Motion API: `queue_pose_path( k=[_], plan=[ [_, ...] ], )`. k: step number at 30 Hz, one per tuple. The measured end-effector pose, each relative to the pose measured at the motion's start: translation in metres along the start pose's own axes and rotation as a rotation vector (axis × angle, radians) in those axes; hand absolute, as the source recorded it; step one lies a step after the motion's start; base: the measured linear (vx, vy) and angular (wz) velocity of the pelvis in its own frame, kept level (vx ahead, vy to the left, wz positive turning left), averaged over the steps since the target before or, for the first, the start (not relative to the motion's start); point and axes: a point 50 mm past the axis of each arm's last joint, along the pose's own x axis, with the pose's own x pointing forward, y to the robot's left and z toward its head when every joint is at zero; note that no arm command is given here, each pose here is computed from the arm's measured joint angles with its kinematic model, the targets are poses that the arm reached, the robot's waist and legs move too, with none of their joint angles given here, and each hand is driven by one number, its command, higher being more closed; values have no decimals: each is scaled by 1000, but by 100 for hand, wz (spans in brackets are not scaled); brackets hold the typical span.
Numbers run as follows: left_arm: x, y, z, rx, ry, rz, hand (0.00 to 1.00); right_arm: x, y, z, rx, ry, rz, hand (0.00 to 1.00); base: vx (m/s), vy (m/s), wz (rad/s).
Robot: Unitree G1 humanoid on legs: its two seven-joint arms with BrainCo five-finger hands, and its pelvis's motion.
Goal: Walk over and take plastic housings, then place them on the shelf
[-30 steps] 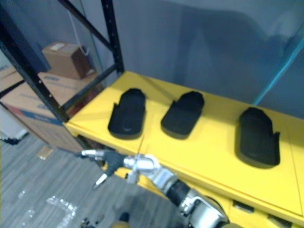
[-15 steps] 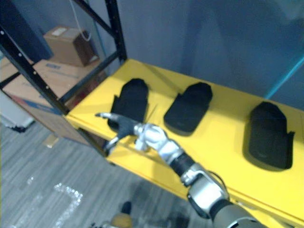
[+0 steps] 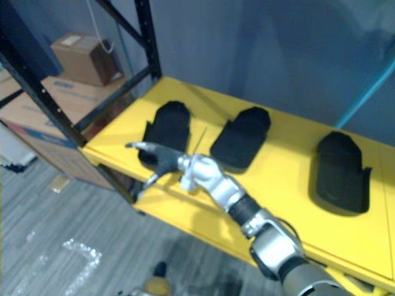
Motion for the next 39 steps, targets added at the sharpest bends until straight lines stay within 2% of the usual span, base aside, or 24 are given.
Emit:
queue_pose_path(
  k=[5,10,16,28,32,39],
  plan=[
    [0,4,-1,5,8,8,0,-20,-17,3,-100,22,67,0,7,-13,-10],
    [0,6,-3,-19,31,14,0,-32,-22,1,-62,31,130,0,-14,-19,-6],
    [0,13,-2,9,38,22,0,-36,2,6,4,1,293,0,-5,-5,-5],
    [0,16,-2,27,53,25,0,-43,39,7,70,16,510,0,0,0,0],
    [0,16,-2,27,54,25,0,-44,49,3,102,30,522,0,0,0,0],
    [0,15,-2,26,53,25,0,-37,55,-13,65,91,425,0,0,0,0]
  ],
)
